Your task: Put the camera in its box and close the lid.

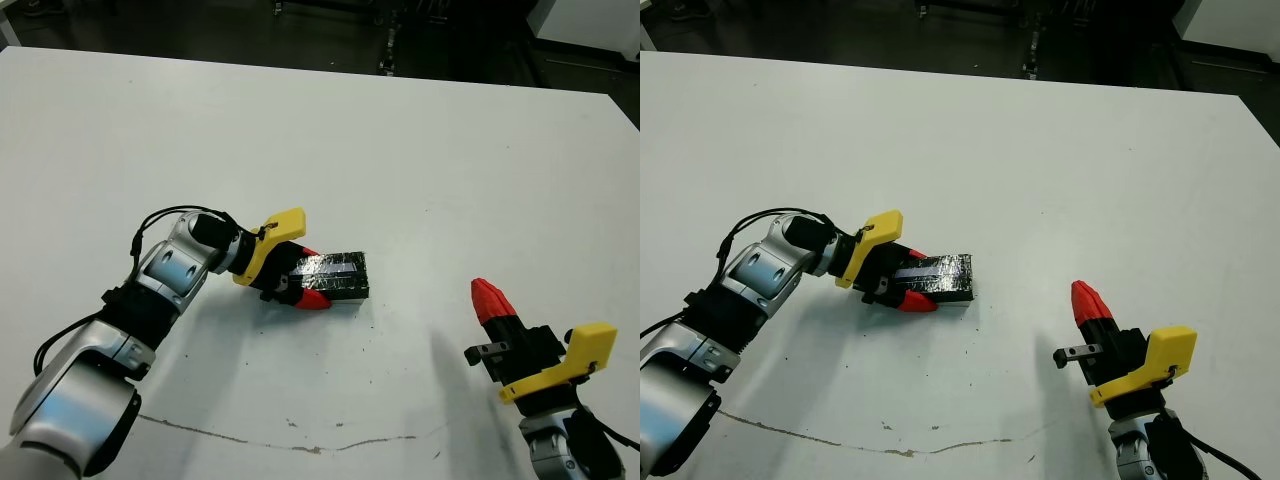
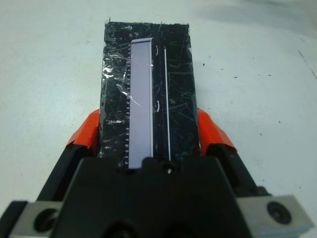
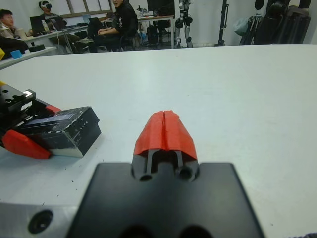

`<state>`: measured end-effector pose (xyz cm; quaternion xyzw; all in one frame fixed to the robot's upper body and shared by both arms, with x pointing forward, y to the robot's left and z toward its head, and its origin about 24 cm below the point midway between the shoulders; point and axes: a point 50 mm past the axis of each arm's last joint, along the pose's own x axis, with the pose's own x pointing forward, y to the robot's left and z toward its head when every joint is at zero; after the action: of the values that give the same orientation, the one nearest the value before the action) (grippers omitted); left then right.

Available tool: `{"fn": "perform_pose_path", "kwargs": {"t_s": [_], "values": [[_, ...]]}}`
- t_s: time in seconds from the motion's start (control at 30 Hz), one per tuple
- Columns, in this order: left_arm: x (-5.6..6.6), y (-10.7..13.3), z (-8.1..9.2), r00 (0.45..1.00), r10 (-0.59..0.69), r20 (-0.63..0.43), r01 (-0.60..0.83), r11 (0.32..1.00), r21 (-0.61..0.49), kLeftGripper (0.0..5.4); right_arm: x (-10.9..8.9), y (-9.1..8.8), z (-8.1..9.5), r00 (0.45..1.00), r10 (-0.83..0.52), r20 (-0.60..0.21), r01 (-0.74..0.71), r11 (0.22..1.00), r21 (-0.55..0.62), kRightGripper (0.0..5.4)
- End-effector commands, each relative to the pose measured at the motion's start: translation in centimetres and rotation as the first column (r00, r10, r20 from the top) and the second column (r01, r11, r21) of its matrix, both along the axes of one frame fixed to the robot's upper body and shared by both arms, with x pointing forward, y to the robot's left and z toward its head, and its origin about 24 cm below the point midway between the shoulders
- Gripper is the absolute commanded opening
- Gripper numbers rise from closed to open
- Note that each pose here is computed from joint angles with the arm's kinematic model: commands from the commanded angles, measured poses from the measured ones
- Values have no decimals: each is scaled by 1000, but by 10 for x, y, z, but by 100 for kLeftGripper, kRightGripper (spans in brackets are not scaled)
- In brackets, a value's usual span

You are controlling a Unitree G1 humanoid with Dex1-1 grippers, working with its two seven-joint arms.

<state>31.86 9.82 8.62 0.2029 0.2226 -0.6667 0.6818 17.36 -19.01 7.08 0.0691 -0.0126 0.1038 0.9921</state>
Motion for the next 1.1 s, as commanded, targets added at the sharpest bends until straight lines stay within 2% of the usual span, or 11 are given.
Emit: {"fn": "perform_pose_path", "kwargs": {"t_s": [0.03,0.1,0.27,0.37,0.5,0.63,0.87,1.1], "values": [[-20,-20,-35,994,-51,-93,59,995,82,316,-2,-1,0,1000,-3,-10,3,1000,-12,0],[-21,-20,-35,994,-55,-95,63,994,86,334,-2,0,0,1000,-4,-6,4,1000,-14,0],[-21,-20,-38,995,-101,16,99,990,99,403,-2,0,-1,1000,12,-10,-12,1000,-4,0],[-20,-17,-40,999,-48,-20,50,994,102,439,-2,0,-2,1000,0,0,0,1000,-22,0],[-21,-15,-40,999,-53,-4,53,993,107,487,-2,1,-2,1000,5,-17,-5,1000,5,0],[-22,-15,-41,998,-64,10,62,993,103,537,-2,0,-2,1000,1,-17,-1,1000,-19,0],[-23,-12,-45,998,-56,14,55,995,81,539,-2,0,-2,1000,9,-14,-9,1000,1,0],[-21,1,-41,999,-33,16,31,997,72,539,-2,1,-3,1000,7,-12,-7,1000,-7,0]]}}
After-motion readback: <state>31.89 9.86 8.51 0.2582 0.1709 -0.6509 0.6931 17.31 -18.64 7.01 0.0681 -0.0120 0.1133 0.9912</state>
